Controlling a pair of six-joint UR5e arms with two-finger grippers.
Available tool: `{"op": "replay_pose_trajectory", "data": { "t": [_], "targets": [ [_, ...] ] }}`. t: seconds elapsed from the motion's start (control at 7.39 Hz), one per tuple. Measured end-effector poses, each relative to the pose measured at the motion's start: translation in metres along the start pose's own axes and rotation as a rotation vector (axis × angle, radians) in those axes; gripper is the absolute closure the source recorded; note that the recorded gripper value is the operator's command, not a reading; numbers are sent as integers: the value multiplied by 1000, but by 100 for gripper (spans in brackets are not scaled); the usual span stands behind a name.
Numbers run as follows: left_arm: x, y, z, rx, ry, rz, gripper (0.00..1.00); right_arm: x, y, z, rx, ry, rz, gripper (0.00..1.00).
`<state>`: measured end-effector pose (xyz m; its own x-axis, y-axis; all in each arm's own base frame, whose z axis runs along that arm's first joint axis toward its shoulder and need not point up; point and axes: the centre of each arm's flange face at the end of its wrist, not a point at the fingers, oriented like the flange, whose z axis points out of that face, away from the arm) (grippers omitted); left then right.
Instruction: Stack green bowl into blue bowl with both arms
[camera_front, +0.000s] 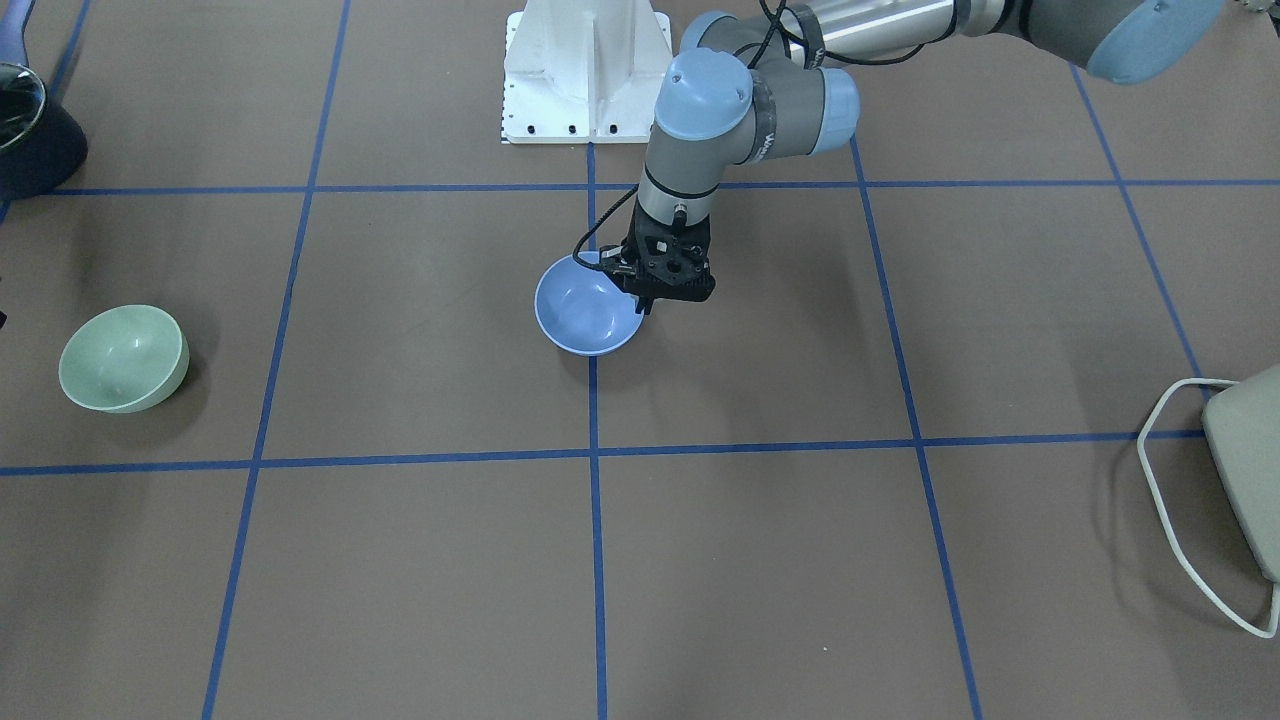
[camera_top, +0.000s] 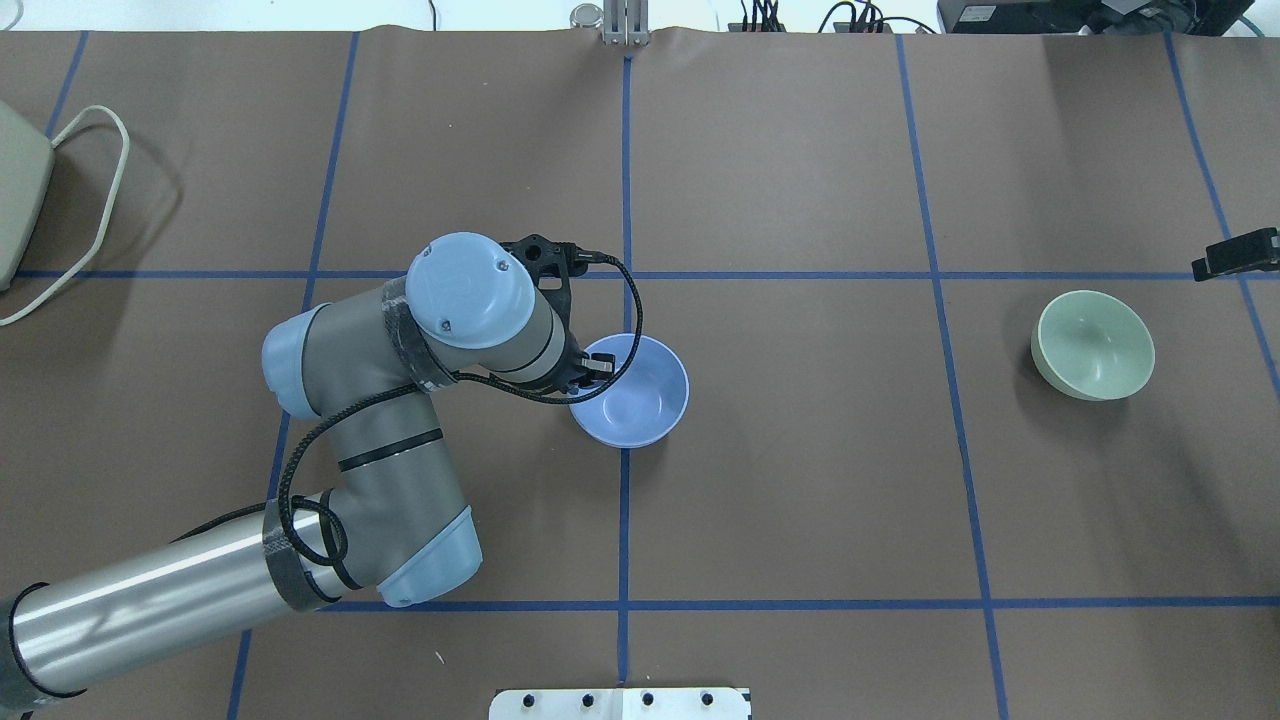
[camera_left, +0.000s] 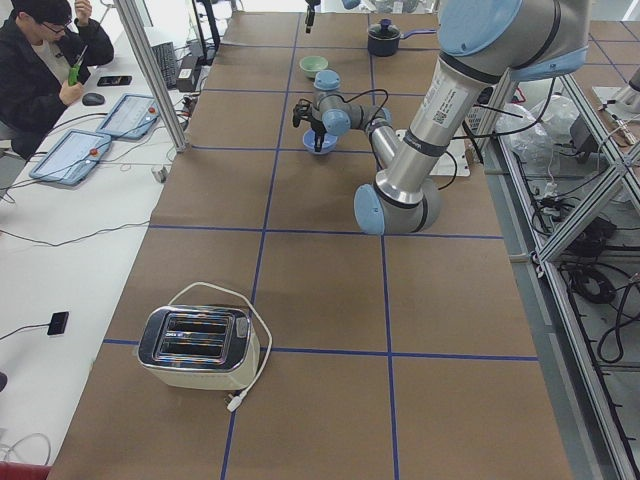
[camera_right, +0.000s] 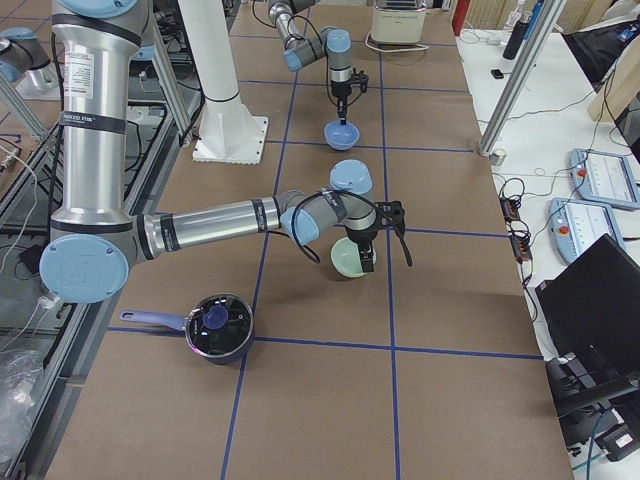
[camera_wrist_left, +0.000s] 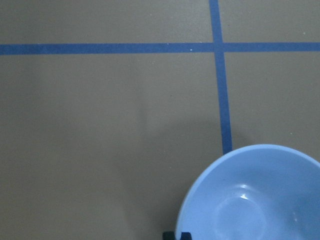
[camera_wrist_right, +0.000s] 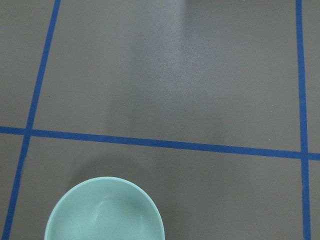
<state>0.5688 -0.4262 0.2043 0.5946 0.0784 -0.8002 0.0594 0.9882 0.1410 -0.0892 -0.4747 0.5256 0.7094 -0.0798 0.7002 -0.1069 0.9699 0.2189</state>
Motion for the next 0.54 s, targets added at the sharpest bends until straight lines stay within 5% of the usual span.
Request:
{"op": "replay_pose_trajectory", "data": {
  "t": [0.41,0.54],
  "targets": [
    [3,5,4,16,-9,10,72,0,0,0,0,1,0,0],
    [5,8,6,23,-12,14,29,0,0,0,0,1,0,0]
  ]
}}
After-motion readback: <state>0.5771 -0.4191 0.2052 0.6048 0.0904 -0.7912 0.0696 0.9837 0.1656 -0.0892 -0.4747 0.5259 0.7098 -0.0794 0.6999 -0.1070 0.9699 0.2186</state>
